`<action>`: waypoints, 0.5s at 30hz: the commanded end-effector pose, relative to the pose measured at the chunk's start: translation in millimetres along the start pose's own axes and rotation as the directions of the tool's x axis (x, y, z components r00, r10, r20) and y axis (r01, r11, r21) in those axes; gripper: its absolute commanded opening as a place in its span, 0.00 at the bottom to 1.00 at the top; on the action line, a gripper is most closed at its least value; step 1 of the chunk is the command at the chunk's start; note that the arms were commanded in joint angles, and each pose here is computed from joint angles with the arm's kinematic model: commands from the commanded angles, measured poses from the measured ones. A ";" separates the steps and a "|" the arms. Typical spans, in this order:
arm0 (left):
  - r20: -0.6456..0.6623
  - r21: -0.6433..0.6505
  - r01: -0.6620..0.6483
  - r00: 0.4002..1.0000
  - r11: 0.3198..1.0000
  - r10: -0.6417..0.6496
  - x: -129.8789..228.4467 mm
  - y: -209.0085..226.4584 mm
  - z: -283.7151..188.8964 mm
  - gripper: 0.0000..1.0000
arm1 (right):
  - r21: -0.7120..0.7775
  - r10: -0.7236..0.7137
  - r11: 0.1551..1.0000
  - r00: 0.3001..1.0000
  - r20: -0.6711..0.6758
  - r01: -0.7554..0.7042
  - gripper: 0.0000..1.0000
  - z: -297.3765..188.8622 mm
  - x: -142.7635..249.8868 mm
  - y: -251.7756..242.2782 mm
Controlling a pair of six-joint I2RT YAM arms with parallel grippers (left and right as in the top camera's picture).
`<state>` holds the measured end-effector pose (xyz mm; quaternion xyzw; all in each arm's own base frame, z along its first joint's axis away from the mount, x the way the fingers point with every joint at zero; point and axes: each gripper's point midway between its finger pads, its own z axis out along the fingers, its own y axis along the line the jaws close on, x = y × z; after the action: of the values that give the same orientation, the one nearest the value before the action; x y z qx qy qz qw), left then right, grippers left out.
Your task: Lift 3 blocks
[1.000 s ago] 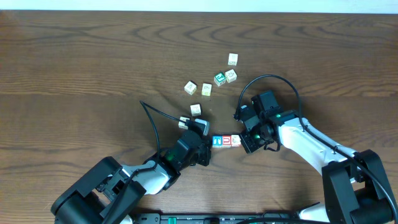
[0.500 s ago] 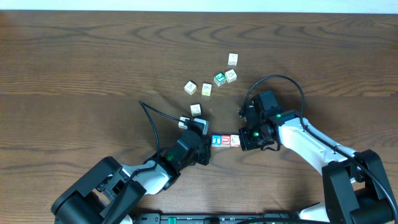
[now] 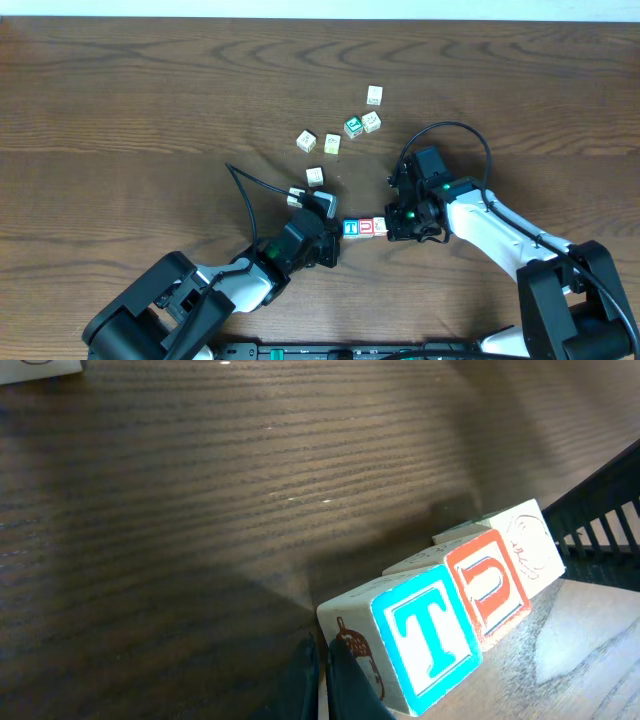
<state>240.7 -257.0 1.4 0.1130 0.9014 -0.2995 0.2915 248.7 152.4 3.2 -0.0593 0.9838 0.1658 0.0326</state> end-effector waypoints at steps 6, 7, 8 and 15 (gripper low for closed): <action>-0.042 0.044 0.050 0.998 0.998 -0.048 8.1 -8.8 2.2 0.07 | -0.046 -0.001 0.999 0.999 -0.040 0.000 0.01 6.4 11.6 21.4; -0.042 0.043 0.062 0.997 0.997 -0.060 8.1 -8.8 2.2 0.07 | -0.047 -0.005 0.999 0.999 -0.040 0.003 0.01 6.5 11.7 22.1; -0.043 0.043 0.070 0.997 0.997 -0.069 8.1 -8.8 2.2 0.07 | -0.048 -0.011 0.999 0.999 -0.038 0.009 0.01 6.7 11.5 22.9; -0.054 0.059 0.071 0.996 0.996 -0.067 9.9 -11.8 2.0 0.07 | -0.062 -0.115 0.991 0.993 -0.005 0.115 0.01 8.3 6.4 31.4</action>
<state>241.4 -256.2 1.3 0.0861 0.9045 -0.3070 0.2833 250.9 156.0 1.3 -0.0693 0.9863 0.1415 0.0483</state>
